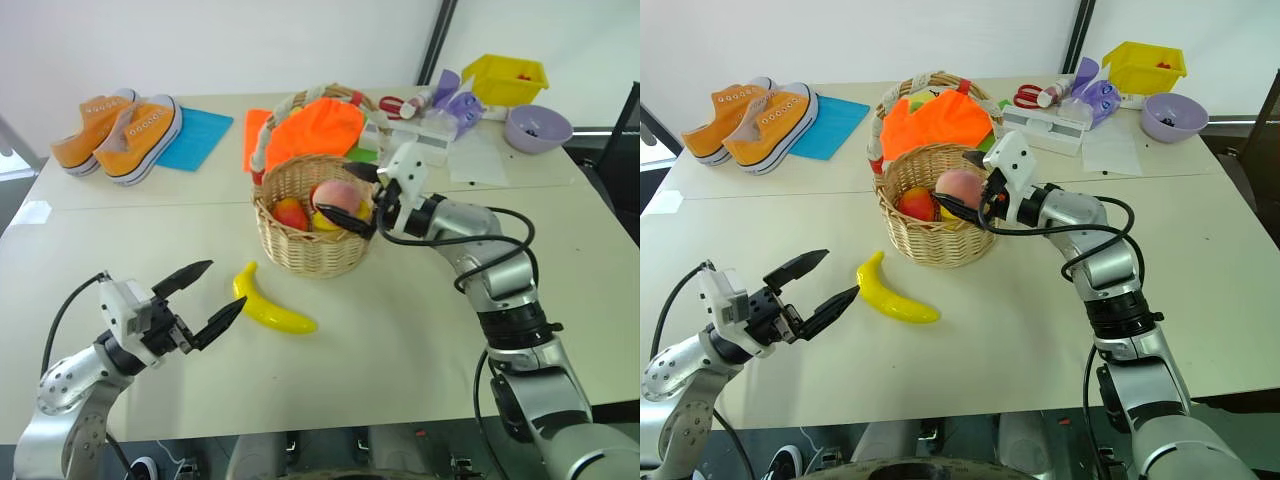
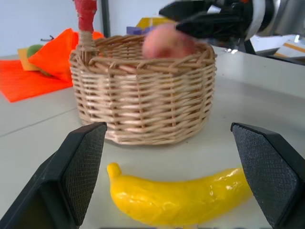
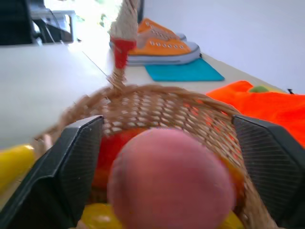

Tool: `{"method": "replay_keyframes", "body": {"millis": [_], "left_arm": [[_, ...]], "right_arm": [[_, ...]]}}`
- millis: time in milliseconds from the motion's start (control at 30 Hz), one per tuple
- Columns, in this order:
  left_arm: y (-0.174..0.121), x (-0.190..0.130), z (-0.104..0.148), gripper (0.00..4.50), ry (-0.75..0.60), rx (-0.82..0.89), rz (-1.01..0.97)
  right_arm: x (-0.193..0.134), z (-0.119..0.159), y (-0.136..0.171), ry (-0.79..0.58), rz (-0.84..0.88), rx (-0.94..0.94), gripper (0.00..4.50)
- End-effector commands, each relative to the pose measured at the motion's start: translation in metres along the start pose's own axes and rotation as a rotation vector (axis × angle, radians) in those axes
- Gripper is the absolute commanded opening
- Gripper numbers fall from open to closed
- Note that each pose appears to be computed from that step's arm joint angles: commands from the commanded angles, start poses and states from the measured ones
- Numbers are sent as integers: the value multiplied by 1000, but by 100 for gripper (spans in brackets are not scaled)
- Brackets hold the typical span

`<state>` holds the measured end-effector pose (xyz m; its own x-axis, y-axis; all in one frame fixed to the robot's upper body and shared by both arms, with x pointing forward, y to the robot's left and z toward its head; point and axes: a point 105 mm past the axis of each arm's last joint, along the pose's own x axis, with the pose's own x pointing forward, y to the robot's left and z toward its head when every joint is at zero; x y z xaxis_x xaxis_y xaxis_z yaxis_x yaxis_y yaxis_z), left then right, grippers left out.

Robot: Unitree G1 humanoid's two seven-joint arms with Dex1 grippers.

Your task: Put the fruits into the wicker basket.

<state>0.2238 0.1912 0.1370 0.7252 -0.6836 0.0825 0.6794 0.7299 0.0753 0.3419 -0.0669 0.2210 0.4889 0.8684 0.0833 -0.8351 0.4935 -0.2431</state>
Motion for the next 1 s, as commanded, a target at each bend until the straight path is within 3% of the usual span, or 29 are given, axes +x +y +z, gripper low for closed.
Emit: {"method": "replay_keyframes", "body": {"millis": [33, 200, 300, 433, 500, 600, 733, 1000], "left_arm": [[-1, 2, 5, 450, 20, 2, 10], [-5, 7, -1, 450, 63, -42, 88], [-6, 5, -13, 450, 154, -105, 145], [1, 13, -17, 450, 182, -230, 304], [-9, 23, -16, 450, 186, -294, 291], [-16, 31, -8, 450, 182, -304, 266], [-20, 26, -21, 450, 286, -293, 291], [-38, 42, -24, 450, 245, -349, 293]], "right_arm": [[-23, 32, 9, -107, 69, 4, 447], [-74, 12, 41, 85, 271, -14, 447], [-87, 6, 49, 159, 317, -23, 447], [-87, 1, 55, 177, 341, -40, 447], [-85, -1, 55, 179, 339, -44, 447], [-85, -5, 54, 188, 338, -42, 447], [-82, -7, 52, 184, 338, -42, 447], [-83, -7, 59, 175, 359, -26, 447]]}}
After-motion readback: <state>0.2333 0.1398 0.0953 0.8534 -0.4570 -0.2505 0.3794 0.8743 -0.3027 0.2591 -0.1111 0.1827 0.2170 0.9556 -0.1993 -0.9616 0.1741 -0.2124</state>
